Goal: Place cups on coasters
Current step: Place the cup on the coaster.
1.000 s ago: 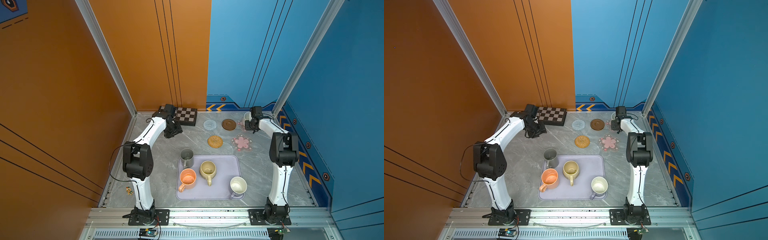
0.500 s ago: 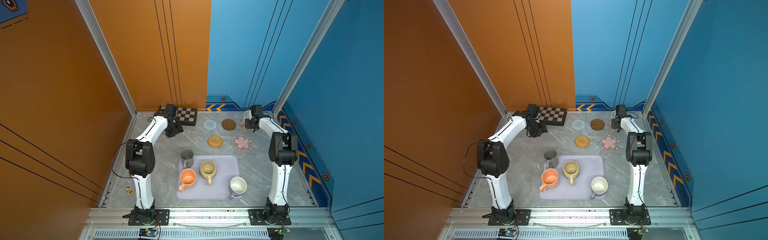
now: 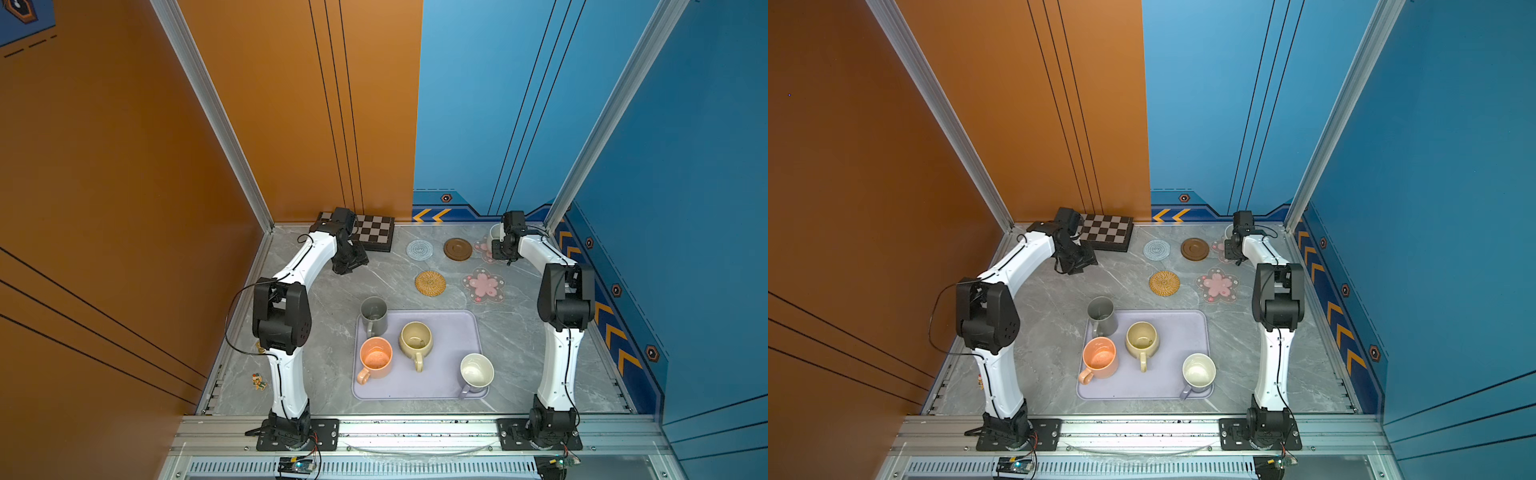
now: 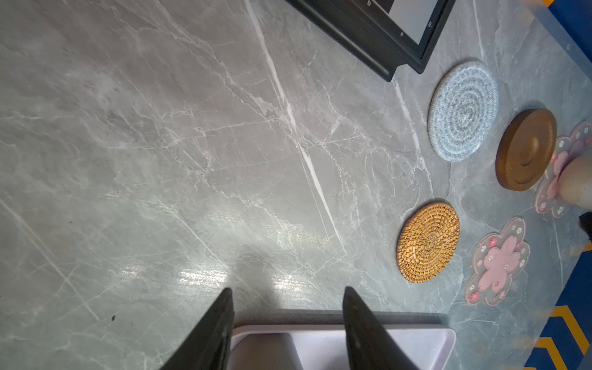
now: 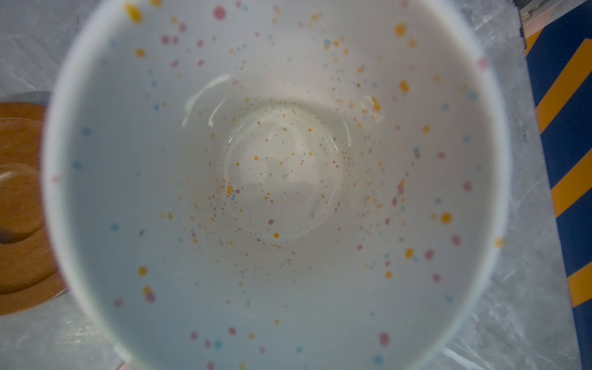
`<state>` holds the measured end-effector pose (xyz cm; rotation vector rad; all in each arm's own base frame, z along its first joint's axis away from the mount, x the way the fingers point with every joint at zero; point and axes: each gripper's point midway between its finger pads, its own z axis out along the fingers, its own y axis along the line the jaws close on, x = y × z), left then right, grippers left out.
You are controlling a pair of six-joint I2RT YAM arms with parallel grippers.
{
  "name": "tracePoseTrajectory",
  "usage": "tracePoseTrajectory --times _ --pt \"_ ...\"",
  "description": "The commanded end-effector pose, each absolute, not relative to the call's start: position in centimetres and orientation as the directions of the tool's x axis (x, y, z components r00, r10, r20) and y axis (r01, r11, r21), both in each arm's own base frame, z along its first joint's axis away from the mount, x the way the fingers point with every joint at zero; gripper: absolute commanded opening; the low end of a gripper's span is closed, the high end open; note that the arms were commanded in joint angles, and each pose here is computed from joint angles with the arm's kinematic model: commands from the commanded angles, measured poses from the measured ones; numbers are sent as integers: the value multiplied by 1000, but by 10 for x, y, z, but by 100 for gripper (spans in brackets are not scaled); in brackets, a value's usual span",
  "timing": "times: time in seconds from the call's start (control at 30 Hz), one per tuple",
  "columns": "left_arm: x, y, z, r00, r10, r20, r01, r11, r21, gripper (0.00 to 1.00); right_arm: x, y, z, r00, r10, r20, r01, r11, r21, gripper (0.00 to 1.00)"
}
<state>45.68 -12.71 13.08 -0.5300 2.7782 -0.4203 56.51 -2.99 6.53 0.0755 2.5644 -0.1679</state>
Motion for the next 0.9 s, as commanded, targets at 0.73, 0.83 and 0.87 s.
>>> tracePoseTrajectory --times 0.73,0.83,0.87 --pt "444 -136 155 -897 -364 -252 -265 898 -352 56 565 -20 123 -780 157 -605 140 987 76 64" --pt "437 -133 159 -897 -358 -260 -260 902 -344 56 562 -17 143 -755 172 -633 146 985 92 66" --pt "434 -131 160 -896 -357 -265 -259 903 -342 56 560 -17 148 -747 176 -641 147 984 98 67"
